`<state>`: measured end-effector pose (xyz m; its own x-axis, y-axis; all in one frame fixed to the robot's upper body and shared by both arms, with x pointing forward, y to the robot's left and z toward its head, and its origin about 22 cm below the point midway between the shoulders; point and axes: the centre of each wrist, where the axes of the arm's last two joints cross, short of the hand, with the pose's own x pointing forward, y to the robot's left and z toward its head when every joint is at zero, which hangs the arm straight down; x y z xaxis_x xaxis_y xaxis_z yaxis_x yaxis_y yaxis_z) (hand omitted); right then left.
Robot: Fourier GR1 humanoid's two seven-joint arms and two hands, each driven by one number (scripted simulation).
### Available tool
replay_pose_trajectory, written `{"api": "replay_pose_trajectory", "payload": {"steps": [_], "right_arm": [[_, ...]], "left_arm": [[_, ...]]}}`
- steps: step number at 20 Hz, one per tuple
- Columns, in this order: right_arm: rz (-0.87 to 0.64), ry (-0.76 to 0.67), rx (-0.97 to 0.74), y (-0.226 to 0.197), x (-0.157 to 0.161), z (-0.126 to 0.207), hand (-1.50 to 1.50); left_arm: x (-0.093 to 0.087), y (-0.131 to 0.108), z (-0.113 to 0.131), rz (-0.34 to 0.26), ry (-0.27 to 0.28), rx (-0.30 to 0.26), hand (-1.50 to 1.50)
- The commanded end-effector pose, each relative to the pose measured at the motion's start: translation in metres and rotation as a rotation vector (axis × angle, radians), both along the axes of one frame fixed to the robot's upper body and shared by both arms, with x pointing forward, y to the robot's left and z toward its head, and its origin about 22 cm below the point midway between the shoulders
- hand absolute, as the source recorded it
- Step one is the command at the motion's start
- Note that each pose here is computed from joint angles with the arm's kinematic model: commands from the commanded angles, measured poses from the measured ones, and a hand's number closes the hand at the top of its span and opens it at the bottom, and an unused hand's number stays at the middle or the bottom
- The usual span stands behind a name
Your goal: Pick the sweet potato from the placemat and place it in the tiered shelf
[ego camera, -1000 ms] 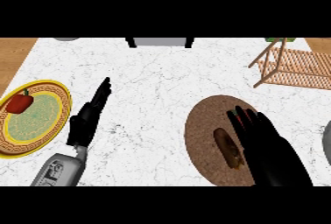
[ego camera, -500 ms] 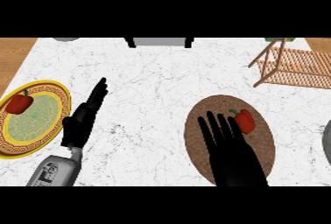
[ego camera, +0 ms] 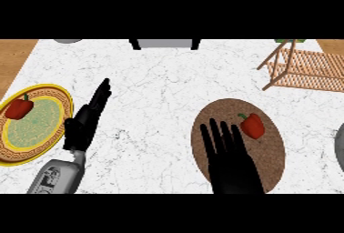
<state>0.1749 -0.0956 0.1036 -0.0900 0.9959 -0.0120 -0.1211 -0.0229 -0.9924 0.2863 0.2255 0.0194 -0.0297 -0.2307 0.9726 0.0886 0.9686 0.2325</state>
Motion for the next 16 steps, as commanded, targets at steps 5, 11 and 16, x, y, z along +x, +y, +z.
{"api": "replay_pose_trajectory", "payload": {"steps": [5,11,16], "right_arm": [[-0.121,0.013,-0.039,0.004,0.001,-0.014,-1.50],[-0.144,0.031,-0.063,-0.015,0.004,-0.027,-1.50],[-0.140,0.033,-0.091,0.001,0.002,-0.035,-1.50]], "left_arm": [[-0.001,0.003,-0.001,0.015,0.006,0.002,0.00],[-0.010,-0.002,-0.001,-0.009,0.007,-0.020,0.00],[-0.002,0.000,0.002,0.019,0.006,-0.001,0.00]]}}
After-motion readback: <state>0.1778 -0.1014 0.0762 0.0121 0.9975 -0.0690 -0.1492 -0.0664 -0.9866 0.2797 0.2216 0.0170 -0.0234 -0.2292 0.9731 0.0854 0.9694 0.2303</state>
